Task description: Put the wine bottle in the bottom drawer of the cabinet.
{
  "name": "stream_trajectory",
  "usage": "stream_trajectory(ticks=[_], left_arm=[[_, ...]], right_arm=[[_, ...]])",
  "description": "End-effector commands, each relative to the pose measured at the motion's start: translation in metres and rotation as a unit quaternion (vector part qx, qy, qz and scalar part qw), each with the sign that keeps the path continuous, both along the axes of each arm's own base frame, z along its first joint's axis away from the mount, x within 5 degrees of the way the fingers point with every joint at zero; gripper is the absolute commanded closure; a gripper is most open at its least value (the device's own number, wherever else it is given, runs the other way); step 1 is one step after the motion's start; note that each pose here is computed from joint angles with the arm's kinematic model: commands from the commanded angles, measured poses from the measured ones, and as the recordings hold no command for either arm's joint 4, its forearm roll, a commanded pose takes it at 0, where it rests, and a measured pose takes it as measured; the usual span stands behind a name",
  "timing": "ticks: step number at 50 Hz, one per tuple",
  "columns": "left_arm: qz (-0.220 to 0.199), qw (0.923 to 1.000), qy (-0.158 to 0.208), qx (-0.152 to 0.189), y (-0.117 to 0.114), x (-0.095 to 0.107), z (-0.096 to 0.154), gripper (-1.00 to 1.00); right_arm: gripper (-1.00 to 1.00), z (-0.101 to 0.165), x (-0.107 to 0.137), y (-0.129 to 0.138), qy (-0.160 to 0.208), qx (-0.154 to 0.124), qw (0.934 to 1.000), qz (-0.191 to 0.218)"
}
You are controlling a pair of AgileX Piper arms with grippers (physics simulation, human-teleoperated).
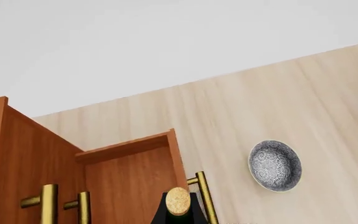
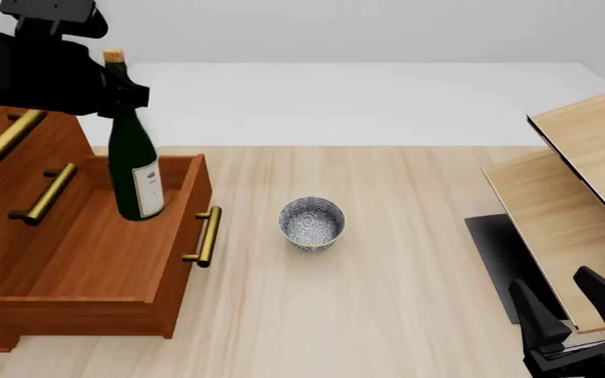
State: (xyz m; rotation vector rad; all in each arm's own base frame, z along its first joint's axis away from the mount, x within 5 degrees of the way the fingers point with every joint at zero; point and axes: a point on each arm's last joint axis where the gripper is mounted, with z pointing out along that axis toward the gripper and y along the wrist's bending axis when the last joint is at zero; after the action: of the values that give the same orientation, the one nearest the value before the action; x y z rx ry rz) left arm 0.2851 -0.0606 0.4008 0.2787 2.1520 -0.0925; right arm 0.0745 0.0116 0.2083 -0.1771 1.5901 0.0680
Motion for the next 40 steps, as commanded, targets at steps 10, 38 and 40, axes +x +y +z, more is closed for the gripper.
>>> stream_trajectory(ticks=[10, 38, 40], left_arm=[[0.016, 0.9999, 0.001, 0.0, 0.012, -0.016, -0.01, 1.0], [0.026, 0.9995, 0.017, -0.008, 0.016, -0.03, -0.036, 1.0], [0.025, 0.9995, 0.018, -0.009, 0.015, -0.03, -0.037, 1.0]], right_arm=[[-1.0, 0.0, -0.002, 0.0, 0.0, -0.001, 1.0, 0.0], [-1.0, 0.0, 0.0, 0.0, 0.0, -0.005, 1.0, 0.001], [-1.0, 0.0, 0.0, 0.0, 0.0, -0.005, 1.0, 0.001]])
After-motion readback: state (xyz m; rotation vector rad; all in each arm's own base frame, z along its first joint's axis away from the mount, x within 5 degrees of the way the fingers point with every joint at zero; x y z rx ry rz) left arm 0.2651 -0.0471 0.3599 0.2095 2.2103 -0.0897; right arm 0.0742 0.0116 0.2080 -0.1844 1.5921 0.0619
